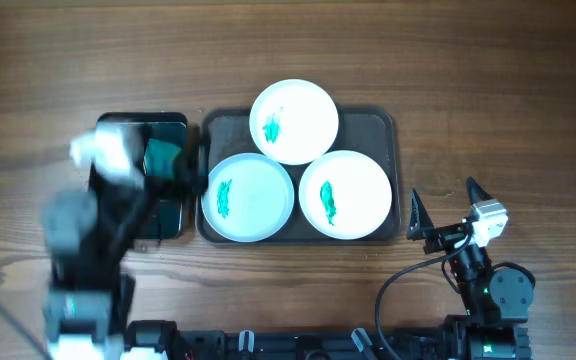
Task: Clean dirty plates on tray and stack at the side
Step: 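Reach the left gripper into the black water tray and grasp the sponge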
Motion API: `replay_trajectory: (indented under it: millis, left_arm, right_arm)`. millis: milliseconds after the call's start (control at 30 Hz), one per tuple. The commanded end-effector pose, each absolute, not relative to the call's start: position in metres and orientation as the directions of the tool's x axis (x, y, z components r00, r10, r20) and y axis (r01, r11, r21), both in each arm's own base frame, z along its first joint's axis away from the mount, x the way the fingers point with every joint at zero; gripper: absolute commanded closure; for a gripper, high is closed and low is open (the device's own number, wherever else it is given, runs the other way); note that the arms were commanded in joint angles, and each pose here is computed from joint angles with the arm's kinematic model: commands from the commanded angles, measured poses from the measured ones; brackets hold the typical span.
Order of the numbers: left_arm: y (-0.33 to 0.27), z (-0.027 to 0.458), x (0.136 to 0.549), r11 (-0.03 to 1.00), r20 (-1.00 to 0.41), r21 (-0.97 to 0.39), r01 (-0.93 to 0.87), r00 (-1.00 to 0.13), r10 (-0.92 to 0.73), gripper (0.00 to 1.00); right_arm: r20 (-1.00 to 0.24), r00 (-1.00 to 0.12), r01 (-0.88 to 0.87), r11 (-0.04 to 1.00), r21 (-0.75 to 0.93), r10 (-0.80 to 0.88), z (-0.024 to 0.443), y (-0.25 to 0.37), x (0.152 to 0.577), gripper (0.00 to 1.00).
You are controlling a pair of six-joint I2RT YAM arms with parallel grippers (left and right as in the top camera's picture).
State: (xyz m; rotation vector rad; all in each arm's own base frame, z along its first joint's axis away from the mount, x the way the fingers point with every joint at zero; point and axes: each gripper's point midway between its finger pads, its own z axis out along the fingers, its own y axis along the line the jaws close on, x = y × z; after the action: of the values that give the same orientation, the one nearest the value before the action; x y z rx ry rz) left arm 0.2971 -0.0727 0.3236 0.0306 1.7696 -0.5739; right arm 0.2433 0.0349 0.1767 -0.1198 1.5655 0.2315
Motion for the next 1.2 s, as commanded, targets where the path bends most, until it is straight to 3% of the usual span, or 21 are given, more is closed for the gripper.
replay_trajectory:
  millis: [0, 67, 167, 267, 367, 600, 1000, 1167]
  left_arm:
    - [-0.107, 0.328, 0.329, 0.777, -0.875, -0.43, 0.46, -0.425, -0.232, 0.0]
    - [-0.102, 0.319, 0.352, 0.779, -0.813, -0.507, 0.369, -0.504, -0.291, 0.0]
    - [-0.065, 0.276, 0.387, 0.827, -0.635, -0.561, 0.009, -0.646, -0.424, 0.0]
    - [-0.01, 0.223, 0.395, 0.861, -0.529, -0.374, -0.346, -0.682, -0.504, 0.0]
    - [0.032, 0.182, 0.383, 0.846, -0.495, -0.159, -0.51, -0.7, -0.515, 0.0]
    - [0.047, 0.119, 0.359, 0.805, -0.293, -0.024, -0.593, -0.766, -0.573, 0.0]
    - [0.063, 0.074, 0.324, 0.811, -0.157, 0.08, -0.579, -0.811, -0.563, 0.0]
    - [0.054, 0.057, 0.322, 0.854, -0.079, -0.084, -0.514, -0.851, -0.52, 0.08]
  right_arm:
    - [-0.999, -0.003, -0.238, 0.97, 0.052, 0.052, 0.178, 0.038, 0.243, 0.0]
    - [-0.999, -0.003, -0.238, 0.97, 0.052, 0.052, 0.178, 0.038, 0.243, 0.0]
    - [-0.999, -0.003, -0.238, 0.97, 0.052, 0.052, 0.178, 0.038, 0.243, 0.0]
    - [-0.999, -0.003, -0.238, 0.97, 0.052, 0.053, 0.178, 0.038, 0.243, 0.0]
    - [-0.999, -0.003, -0.239, 0.97, 0.052, 0.052, 0.178, 0.038, 0.243, 0.0]
    - [-0.999, -0.003, -0.238, 0.97, 0.052, 0.053, 0.178, 0.038, 0.243, 0.0]
    - [-0.999, -0.003, -0.238, 0.97, 0.052, 0.053, 0.178, 0.038, 0.243, 0.0]
    - [-0.999, -0.003, -0.239, 0.97, 0.052, 0.052, 0.178, 0.038, 0.243, 0.0]
